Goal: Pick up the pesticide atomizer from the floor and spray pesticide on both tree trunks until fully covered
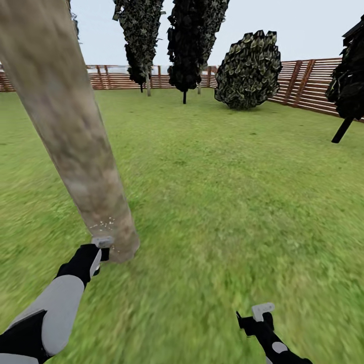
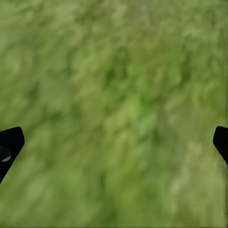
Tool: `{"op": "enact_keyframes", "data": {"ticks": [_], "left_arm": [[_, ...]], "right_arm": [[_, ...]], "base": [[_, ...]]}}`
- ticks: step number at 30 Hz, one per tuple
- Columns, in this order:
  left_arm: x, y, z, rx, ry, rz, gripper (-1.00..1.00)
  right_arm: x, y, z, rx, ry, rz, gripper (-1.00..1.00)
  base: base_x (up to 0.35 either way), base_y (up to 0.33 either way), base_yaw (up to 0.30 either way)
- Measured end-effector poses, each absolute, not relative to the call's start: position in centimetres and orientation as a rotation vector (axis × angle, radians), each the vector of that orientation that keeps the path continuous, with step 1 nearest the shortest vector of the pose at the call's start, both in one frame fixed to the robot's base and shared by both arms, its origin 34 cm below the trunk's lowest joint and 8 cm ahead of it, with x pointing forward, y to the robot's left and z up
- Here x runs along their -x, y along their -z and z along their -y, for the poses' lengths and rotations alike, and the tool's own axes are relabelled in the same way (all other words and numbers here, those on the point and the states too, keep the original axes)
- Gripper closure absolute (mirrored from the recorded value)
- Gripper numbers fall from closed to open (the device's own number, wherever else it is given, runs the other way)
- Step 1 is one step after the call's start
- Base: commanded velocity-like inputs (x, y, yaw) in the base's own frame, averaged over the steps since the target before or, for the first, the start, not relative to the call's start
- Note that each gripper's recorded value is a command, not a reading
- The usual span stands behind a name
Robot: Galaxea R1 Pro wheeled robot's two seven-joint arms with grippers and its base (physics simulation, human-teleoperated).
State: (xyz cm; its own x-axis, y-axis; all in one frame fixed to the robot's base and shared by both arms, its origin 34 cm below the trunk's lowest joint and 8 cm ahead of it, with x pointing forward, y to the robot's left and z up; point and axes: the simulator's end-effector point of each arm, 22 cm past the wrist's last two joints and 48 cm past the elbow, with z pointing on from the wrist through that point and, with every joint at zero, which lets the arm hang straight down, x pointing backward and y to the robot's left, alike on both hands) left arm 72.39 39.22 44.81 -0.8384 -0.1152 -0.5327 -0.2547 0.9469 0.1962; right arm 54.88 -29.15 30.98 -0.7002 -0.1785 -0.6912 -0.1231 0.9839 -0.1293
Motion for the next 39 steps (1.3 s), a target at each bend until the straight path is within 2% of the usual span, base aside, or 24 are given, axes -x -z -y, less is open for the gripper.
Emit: {"op": "enact_keyframes", "data": {"ticks": [3,10,14,18,28,39], "left_arm": [[-71.1,-44.0,-40.6,0.270,-0.378,-2.577,1.00],[-69.9,-42.5,-39.2,0.257,-0.367,-2.602,1.00],[-67.6,-41.7,-42.8,0.281,-0.436,-2.618,1.00],[-67.3,-40.9,-41.3,0.272,-0.408,-2.633,1.00],[-67.7,-41.4,-41.5,0.277,-0.412,-2.617,1.00],[-64.2,-38.9,-42.1,0.280,-0.433,-2.682,1.00]], "right_arm": [[-54.9,-31.0,29.2,0.209,0.094,-2.354,-1.00],[-54.9,-31.0,29.1,0.208,0.093,-2.355,-1.00],[-54.9,-30.9,29.0,0.209,0.092,-2.355,-1.00],[-54.9,-31.0,29.0,0.209,0.092,-2.354,-1.00],[-54.9,-31.0,29.2,0.208,0.094,-2.353,-1.00],[-54.9,-31.0,29.4,0.207,0.097,-2.353,-1.00]], "base": [[0.145,-0.220,0.004],[0.013,-0.268,0.089],[0.017,-0.272,0.270],[0.151,-0.254,0.196],[0.195,-0.216,0.008],[-0.102,-0.190,0.033]]}}
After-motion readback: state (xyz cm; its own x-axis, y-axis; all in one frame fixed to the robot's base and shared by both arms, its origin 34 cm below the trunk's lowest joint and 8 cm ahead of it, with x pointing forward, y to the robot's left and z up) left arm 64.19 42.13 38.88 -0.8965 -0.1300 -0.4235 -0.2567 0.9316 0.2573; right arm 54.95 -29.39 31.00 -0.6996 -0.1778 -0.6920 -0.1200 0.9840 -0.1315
